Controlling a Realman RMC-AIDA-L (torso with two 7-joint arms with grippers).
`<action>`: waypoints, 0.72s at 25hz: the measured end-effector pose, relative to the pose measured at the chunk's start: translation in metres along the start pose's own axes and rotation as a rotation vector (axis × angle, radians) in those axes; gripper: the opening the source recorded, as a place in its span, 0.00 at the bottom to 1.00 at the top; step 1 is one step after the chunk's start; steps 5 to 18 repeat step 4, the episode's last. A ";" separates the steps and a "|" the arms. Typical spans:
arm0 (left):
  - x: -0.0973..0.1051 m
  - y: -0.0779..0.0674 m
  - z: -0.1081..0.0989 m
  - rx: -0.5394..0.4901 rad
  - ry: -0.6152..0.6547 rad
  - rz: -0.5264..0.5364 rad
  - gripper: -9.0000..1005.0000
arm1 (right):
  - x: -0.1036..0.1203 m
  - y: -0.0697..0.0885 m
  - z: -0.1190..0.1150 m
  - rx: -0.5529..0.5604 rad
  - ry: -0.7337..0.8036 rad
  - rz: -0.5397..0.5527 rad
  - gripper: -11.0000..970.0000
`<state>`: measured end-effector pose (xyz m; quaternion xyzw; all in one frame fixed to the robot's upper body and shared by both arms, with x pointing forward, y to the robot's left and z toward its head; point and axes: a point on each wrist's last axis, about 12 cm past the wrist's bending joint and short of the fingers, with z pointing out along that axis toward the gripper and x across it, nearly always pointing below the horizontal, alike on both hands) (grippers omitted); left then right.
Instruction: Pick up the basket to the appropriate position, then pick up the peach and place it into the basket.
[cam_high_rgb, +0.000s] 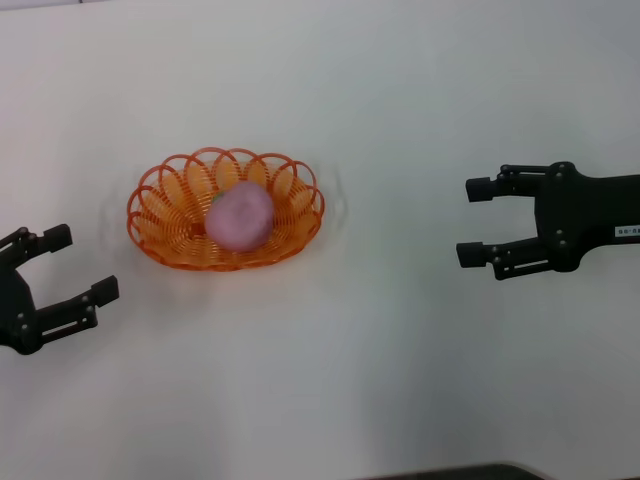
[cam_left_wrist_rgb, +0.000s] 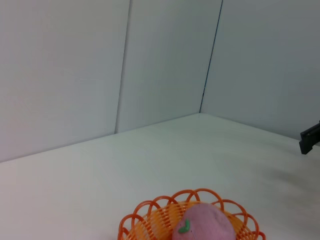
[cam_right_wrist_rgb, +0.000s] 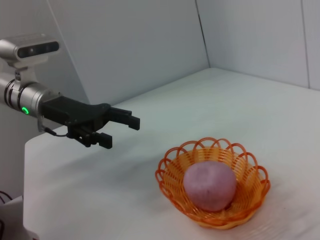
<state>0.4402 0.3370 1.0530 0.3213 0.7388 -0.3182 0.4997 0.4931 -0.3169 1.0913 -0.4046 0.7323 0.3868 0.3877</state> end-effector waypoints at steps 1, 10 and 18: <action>0.000 0.000 0.000 0.001 0.000 0.000 0.87 | 0.000 0.000 0.001 -0.001 0.001 0.000 0.96; -0.001 0.000 0.000 0.004 -0.001 0.000 0.87 | 0.000 0.000 0.002 -0.003 0.000 -0.001 0.96; -0.001 0.000 0.000 0.004 -0.001 0.000 0.87 | 0.000 0.000 0.002 -0.003 0.000 -0.001 0.96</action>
